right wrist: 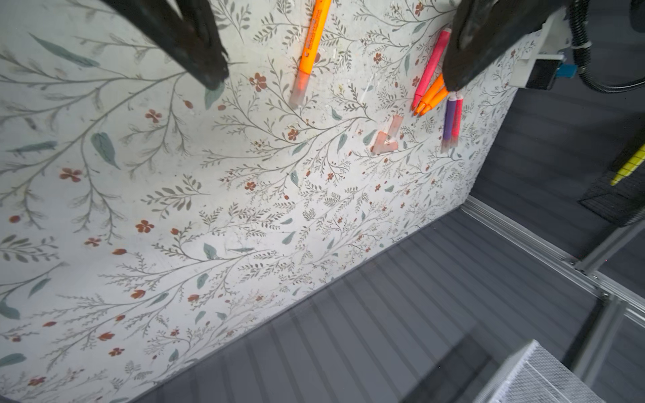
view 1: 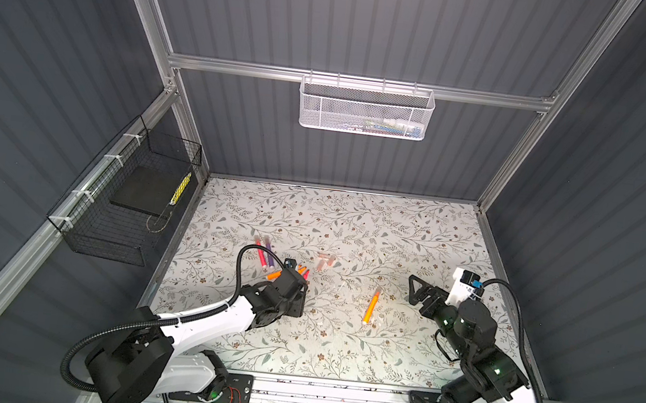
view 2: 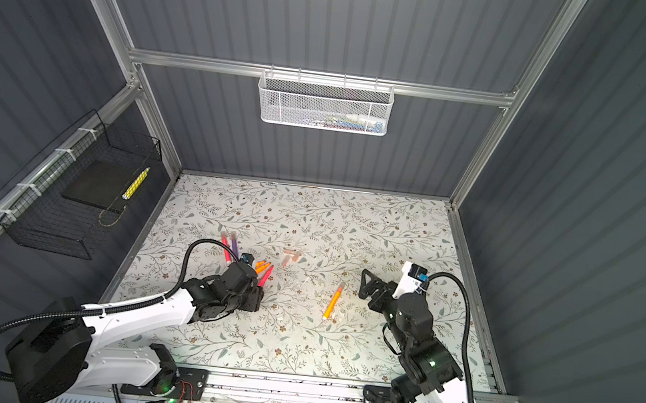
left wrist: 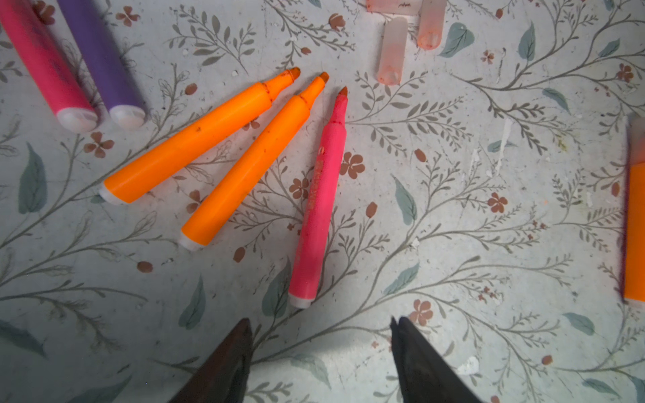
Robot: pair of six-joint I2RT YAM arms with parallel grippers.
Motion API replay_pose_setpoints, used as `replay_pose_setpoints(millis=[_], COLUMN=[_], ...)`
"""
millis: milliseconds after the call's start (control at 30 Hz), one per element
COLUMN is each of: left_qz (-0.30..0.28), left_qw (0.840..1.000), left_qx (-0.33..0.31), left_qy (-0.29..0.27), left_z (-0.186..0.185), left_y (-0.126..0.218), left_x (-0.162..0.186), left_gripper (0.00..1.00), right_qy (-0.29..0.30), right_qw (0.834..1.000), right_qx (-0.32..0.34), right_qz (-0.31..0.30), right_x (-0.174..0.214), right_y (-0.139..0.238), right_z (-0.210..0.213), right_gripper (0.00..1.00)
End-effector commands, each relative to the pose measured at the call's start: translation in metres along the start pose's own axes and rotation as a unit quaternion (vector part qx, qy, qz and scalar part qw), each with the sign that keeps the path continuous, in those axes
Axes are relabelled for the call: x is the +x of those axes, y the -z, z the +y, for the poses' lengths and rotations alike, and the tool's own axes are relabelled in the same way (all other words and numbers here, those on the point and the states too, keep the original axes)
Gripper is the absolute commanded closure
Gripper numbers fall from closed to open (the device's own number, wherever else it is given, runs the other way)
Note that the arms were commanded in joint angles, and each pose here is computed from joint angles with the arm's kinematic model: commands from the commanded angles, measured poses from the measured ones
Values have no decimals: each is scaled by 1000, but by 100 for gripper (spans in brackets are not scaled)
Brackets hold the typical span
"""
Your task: Insert the pens into the pen caps
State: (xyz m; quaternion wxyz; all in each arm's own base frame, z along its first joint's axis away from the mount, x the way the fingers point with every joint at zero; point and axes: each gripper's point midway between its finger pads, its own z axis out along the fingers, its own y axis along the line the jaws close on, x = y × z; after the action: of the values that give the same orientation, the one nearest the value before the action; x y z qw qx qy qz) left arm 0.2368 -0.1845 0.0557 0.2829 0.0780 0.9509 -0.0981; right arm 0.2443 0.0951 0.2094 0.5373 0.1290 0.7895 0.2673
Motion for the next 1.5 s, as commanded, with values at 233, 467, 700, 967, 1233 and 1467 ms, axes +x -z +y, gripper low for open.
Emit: replay_pose_setpoints(millis=[233, 467, 700, 967, 1233, 1467], left_qz=[-2, 3, 17, 42, 64, 78], left_qw=[1000, 998, 996, 996, 994, 994], left_qx=[-6, -53, -70, -69, -72, -63], left_qy=[-20, -37, -44, -41, -44, -49], left_z=[-11, -4, -2, 0, 2, 0], left_y=[-8, -23, -38, -48, -55, -58], left_x=[-18, -25, -20, -5, 7, 15], left_gripper=[34, 34, 38, 50, 58, 82], right_qy=[1, -4, -7, -24, -20, -21], right_qw=[1000, 999, 1000, 996, 995, 994], right_qx=[-21, -32, -28, -79, -93, -103], right_qz=[-7, 6, 4, -20, 8, 25], right_x=[-5, 2, 5, 5, 11, 17], right_y=[4, -2, -2, 5, 3, -4], right_z=[8, 12, 8, 17, 25, 30], right_gripper=[1, 1, 1, 1, 1, 1])
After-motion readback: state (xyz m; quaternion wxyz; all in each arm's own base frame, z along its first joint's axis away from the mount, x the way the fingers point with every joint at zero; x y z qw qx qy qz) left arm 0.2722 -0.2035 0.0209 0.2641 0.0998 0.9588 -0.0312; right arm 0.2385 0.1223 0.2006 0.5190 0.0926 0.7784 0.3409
